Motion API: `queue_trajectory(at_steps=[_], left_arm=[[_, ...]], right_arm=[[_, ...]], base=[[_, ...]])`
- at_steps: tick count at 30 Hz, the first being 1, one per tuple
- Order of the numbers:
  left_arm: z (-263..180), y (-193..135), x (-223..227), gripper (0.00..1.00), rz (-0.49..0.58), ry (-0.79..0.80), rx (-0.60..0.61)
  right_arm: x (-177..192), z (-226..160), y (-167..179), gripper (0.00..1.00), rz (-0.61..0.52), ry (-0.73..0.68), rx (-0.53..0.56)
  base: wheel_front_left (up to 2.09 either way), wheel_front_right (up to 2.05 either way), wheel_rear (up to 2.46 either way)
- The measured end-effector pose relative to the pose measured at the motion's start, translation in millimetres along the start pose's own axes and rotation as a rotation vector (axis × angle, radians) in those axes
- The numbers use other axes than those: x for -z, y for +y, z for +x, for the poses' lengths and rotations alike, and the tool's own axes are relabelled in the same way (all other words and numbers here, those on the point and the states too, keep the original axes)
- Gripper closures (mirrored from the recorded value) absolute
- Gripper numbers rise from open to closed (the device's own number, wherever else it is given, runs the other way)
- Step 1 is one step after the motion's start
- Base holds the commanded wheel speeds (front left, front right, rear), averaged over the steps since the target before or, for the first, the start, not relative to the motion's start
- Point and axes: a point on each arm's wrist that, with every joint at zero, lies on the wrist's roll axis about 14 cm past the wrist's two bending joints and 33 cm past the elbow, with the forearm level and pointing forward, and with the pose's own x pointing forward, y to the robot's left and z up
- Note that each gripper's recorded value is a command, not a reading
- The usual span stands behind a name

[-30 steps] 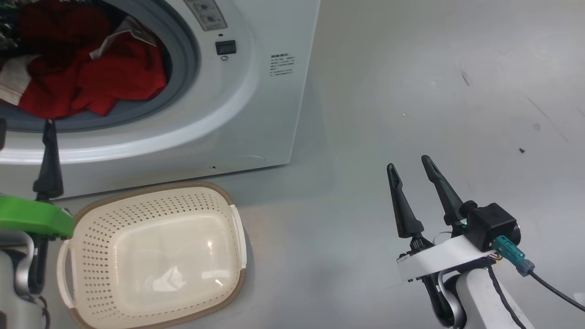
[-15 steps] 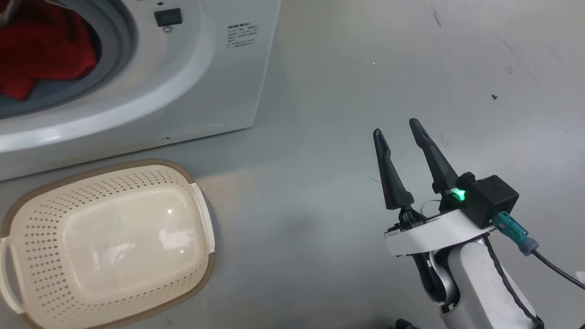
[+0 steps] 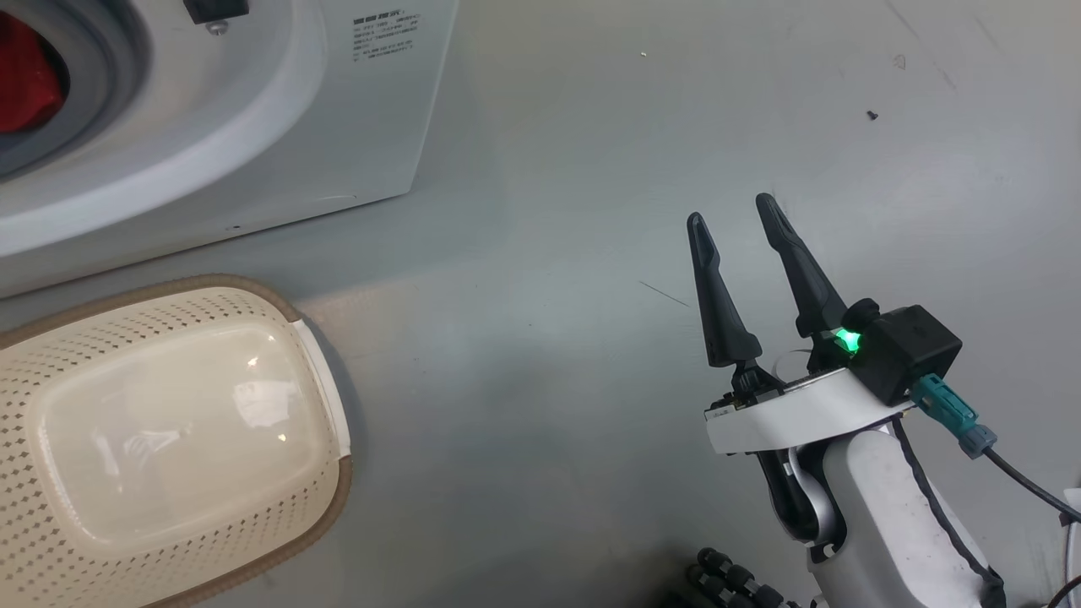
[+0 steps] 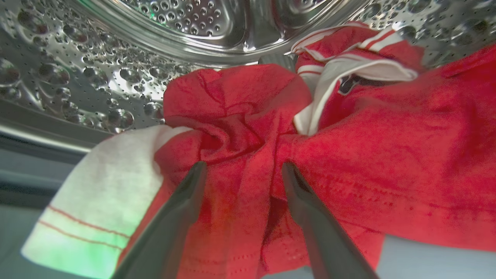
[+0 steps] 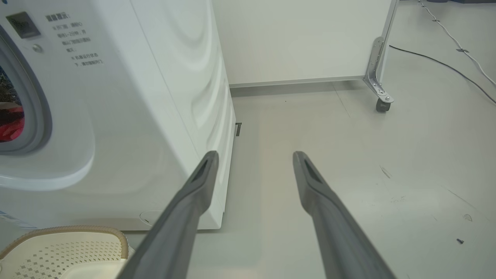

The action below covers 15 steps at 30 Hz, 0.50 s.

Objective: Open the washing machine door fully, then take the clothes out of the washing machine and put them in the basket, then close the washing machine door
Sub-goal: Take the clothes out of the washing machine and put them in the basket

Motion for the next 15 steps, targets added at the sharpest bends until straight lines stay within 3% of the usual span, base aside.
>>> queue_trajectory(at_steps=[5,15], left_arm=[[8.2,13.0,4.5,0.0,-0.004,0.027,-0.044],[18.9,8.6,3.7,0.0,-0.002,0.04,-0.042]], right_arm=[[4.1,0.5,-3.2,0.0,-0.005,0.011,0.015],[9.7,5.1,-1.0,0.0,-0.006,0.023,0.015]], base=[[0.0,0.0,0.0],[0.0,0.0,0.0]])
